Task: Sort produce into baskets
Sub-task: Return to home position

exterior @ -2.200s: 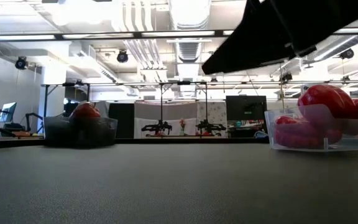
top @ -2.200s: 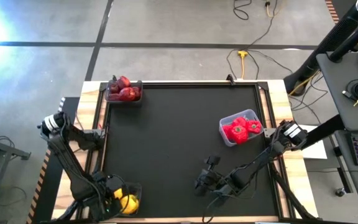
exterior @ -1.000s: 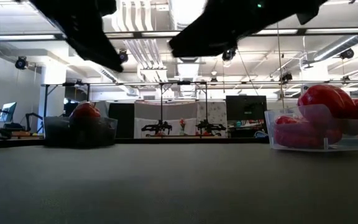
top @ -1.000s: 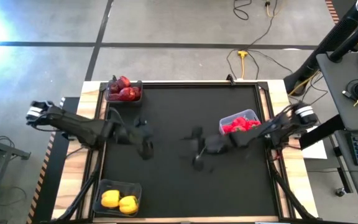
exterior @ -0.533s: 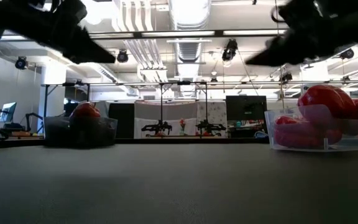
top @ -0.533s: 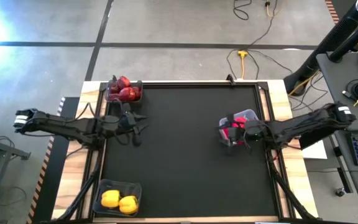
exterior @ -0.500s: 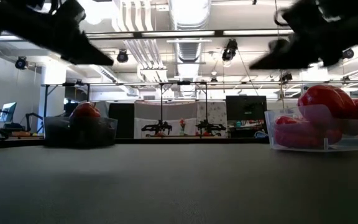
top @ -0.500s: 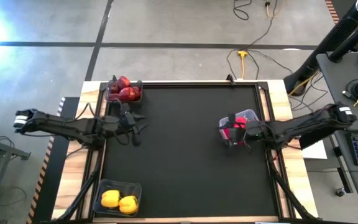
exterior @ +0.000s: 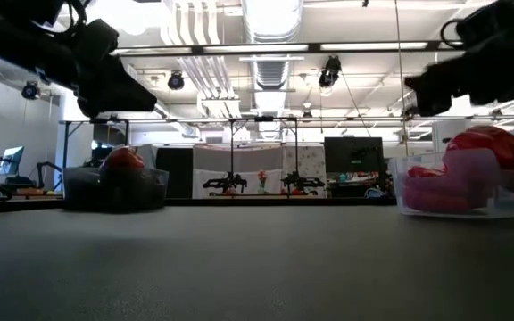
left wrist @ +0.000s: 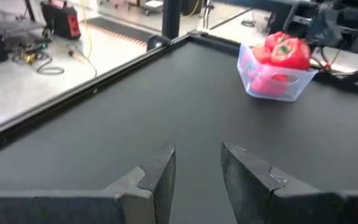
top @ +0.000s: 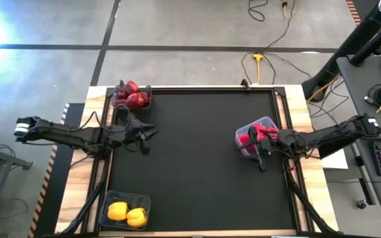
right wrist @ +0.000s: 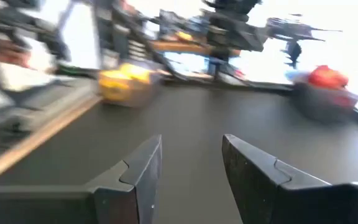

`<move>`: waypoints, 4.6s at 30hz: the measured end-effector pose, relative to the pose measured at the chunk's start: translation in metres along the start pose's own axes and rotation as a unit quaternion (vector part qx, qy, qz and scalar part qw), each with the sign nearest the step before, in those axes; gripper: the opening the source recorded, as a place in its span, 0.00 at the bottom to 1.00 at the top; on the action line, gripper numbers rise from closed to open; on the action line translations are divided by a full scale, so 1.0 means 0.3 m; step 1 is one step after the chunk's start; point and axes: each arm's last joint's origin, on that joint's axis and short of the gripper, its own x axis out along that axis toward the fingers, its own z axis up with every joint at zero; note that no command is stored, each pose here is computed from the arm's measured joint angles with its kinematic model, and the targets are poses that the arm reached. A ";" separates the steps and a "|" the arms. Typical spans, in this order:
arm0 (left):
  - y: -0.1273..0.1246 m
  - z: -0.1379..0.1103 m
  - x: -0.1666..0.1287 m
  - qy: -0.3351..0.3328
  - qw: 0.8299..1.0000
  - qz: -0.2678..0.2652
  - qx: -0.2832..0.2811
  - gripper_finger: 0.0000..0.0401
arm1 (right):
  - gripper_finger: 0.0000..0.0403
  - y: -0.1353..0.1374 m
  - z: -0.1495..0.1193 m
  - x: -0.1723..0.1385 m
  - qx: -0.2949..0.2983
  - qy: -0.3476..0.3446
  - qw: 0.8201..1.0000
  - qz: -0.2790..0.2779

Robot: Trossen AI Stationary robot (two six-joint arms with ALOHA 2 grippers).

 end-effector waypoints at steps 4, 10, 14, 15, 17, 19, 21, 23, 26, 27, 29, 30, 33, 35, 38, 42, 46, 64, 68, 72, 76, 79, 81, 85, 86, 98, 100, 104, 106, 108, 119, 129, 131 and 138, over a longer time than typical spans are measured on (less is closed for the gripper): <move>-0.003 0.007 -0.003 -0.008 0.999 -0.010 0.035 0.28 | 0.40 0.012 0.017 -0.011 0.036 -0.014 0.997 0.062; -0.001 -0.001 -0.004 -0.023 0.994 -0.014 0.109 0.28 | 0.40 0.011 0.004 -0.016 0.081 0.008 0.995 0.054; 0.019 -0.049 -0.014 -0.082 0.990 -0.034 0.105 0.28 | 0.41 -0.002 0.028 -0.018 0.051 -0.032 0.998 -0.005; 0.027 -0.067 -0.020 -0.105 0.989 -0.043 0.099 0.28 | 0.41 -0.006 0.034 -0.020 0.043 -0.041 0.998 -0.023; 0.047 -0.104 -0.034 -0.147 0.984 -0.056 0.081 0.28 | 0.40 -0.011 0.042 -0.026 0.035 -0.053 0.997 -0.051; 0.056 -0.123 -0.041 -0.153 0.984 -0.060 0.069 0.28 | 0.40 -0.015 0.042 -0.037 0.039 -0.050 0.995 -0.071; 0.055 -0.120 -0.043 -0.129 0.986 -0.056 0.087 0.28 | 0.39 -0.016 0.031 -0.051 0.054 -0.030 0.994 -0.085; 0.053 -0.109 -0.048 -0.128 0.986 -0.060 0.093 0.28 | 0.39 -0.014 0.016 -0.070 0.067 -0.007 0.994 -0.086; 0.058 -0.110 -0.059 -0.146 0.983 -0.070 0.089 0.28 | 0.39 -0.011 0.008 -0.100 0.091 0.002 0.993 -0.081; 0.061 -0.113 -0.064 -0.156 0.981 -0.077 0.084 0.28 | 0.40 -0.009 0.009 -0.111 0.093 -0.003 0.993 -0.075; 0.064 -0.118 -0.075 -0.166 0.978 -0.100 0.081 0.28 | 0.40 -0.007 0.006 -0.128 0.094 -0.003 0.993 -0.071; 0.065 -0.117 -0.081 -0.167 0.976 -0.112 0.081 0.28 | 0.40 -0.006 0.008 -0.137 0.094 -0.009 0.993 -0.070; 0.069 -0.109 -0.099 -0.183 0.972 -0.127 0.079 0.28 | 0.40 -0.008 0.033 -0.160 0.064 -0.045 0.994 -0.078; 0.076 -0.103 -0.110 -0.196 0.969 -0.122 0.088 0.28 | 0.40 -0.013 0.043 -0.165 0.042 -0.045 0.993 -0.100; 0.088 -0.103 -0.121 -0.201 0.971 -0.099 0.085 0.28 | 0.40 -0.012 0.035 -0.162 0.037 -0.028 0.994 -0.098; 0.092 -0.124 -0.131 -0.174 0.972 -0.135 0.078 0.28 | 0.41 -0.011 0.034 -0.160 0.043 -0.026 0.995 -0.089; 0.100 -0.150 -0.133 -0.140 0.976 -0.146 0.084 0.28 | 0.40 -0.011 0.033 -0.160 0.091 -0.030 0.992 -0.087; 0.094 -0.163 -0.122 -0.111 0.976 -0.154 0.107 0.28 | 0.40 -0.011 0.033 -0.160 0.108 -0.032 0.990 -0.087; 0.092 -0.160 -0.120 -0.109 0.976 -0.154 0.108 0.28 | 0.39 -0.011 0.033 -0.159 0.108 -0.031 0.990 -0.087; 0.090 -0.164 -0.116 -0.102 0.977 -0.153 0.111 0.28 | 0.39 -0.011 0.033 -0.159 0.108 -0.031 0.990 -0.087; 0.089 -0.166 -0.113 -0.095 0.977 -0.152 0.114 0.28 | 0.40 -0.011 0.033 -0.160 0.108 -0.032 0.990 -0.087; 0.089 -0.168 -0.111 -0.091 0.977 -0.151 0.115 0.28 | 0.40 -0.011 0.033 -0.159 0.108 -0.031 0.990 -0.087; 0.088 -0.169 -0.109 -0.089 0.978 -0.151 0.116 0.28 | 0.39 -0.011 0.033 -0.159 0.108 -0.031 0.990 -0.087; 0.088 -0.170 -0.108 -0.087 0.978 -0.151 0.117 0.28 | 0.39 -0.011 0.033 -0.159 0.108 -0.031 0.990 -0.087; 0.087 -0.170 -0.107 -0.086 0.978 -0.151 0.118 0.28 | 0.39 -0.011 0.033 -0.159 0.108 -0.031 0.990 -0.087; 0.087 -0.172 -0.105 -0.082 0.978 -0.150 0.119 0.28 | 0.39 -0.011 0.033 -0.159 0.108 -0.032 0.990 -0.087; 0.087 -0.172 -0.105 -0.082 0.978 -0.150 0.119 0.28 | 0.39 -0.011 0.033 -0.159 0.108 -0.031 0.990 -0.087; 0.087 -0.172 -0.105 -0.082 0.978 -0.150 0.119 0.28 | 0.39 -0.011 0.033 -0.159 0.108 -0.031 0.990 -0.087; 0.087 -0.172 -0.105 -0.082 0.978 -0.150 0.119 0.28 | 0.39 -0.011 0.033 -0.159 0.108 -0.032 0.990 -0.087; 0.087 -0.172 -0.105 -0.082 0.978 -0.150 0.119 0.28 | 0.40 -0.011 0.033 -0.159 0.108 -0.031 0.990 -0.087; 0.087 -0.172 -0.105 -0.081 0.978 -0.150 0.120 0.28 | 0.38 -0.011 0.033 -0.159 0.108 -0.032 0.990 -0.087; 0.087 -0.172 -0.105 -0.081 0.978 -0.150 0.120 0.28 | 0.40 -0.011 0.033 -0.159 0.108 -0.031 0.990 -0.087; 0.087 -0.172 -0.105 -0.081 0.978 -0.150 0.120 0.28 | 0.40 -0.011 0.033 -0.159 0.108 -0.031 0.990 -0.087; 0.087 -0.172 -0.105 -0.081 0.978 -0.150 0.120 0.28 | 0.38 -0.011 0.033 -0.159 0.108 -0.031 0.990 -0.087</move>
